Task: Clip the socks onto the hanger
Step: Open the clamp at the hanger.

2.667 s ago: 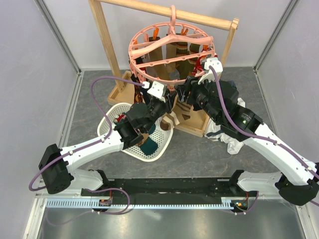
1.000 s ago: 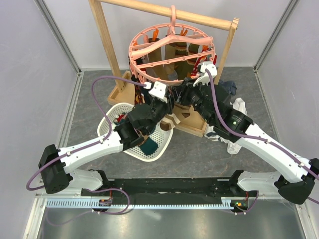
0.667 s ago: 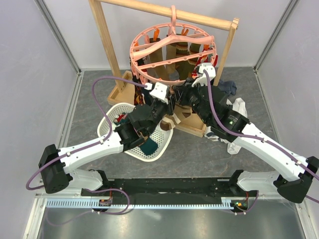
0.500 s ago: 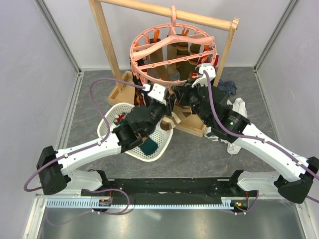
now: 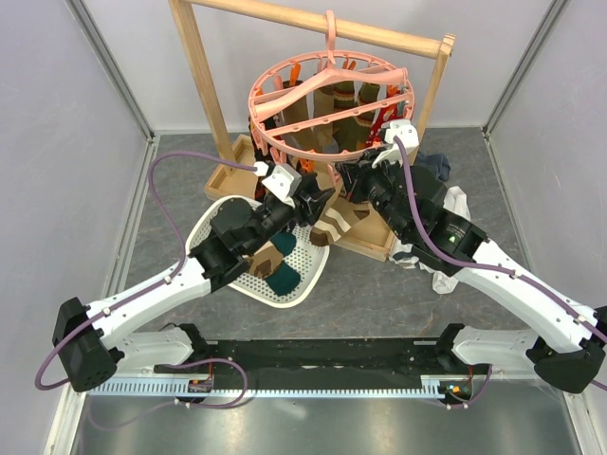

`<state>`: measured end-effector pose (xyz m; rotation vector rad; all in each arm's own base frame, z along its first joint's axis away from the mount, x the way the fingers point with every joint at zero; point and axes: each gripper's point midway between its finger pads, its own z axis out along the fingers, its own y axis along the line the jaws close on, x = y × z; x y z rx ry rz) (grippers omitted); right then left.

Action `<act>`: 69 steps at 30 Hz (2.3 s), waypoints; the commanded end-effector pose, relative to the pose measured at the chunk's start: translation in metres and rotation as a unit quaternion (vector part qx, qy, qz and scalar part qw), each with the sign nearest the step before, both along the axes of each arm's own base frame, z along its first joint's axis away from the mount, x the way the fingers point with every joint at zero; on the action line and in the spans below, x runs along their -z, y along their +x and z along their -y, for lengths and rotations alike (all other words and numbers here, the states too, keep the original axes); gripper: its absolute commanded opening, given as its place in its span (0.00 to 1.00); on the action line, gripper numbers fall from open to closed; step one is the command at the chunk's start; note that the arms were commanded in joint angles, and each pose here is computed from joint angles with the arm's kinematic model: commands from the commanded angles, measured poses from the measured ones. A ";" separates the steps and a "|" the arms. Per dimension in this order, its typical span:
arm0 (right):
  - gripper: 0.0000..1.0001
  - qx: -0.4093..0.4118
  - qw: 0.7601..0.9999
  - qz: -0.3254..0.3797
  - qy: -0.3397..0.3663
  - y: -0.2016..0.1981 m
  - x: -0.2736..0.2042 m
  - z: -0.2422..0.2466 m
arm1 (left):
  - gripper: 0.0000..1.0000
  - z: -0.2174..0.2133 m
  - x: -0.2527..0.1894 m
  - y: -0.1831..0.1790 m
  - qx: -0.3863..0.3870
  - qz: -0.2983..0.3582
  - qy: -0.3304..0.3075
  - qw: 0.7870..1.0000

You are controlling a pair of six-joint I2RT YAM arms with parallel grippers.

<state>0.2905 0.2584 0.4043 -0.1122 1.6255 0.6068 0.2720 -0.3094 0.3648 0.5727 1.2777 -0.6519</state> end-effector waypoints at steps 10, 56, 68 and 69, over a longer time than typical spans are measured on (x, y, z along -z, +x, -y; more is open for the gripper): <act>0.00 -0.014 1.000 0.016 0.001 -0.005 -0.013 0.001 | 0.60 0.025 -0.032 -0.001 0.047 0.050 -0.022 0.997; 0.73 -0.074 0.997 -0.004 0.023 -0.018 -0.008 -0.019 | 0.02 0.013 -0.022 0.007 0.008 -0.004 -0.021 1.000; 0.62 -0.081 0.996 0.006 0.030 -0.009 -0.009 -0.032 | 0.02 0.015 -0.025 0.000 0.021 -0.002 -0.021 1.000; 0.59 -0.081 0.996 0.008 0.031 -0.009 -0.010 -0.033 | 0.02 0.015 -0.025 0.000 0.021 -0.002 -0.021 1.000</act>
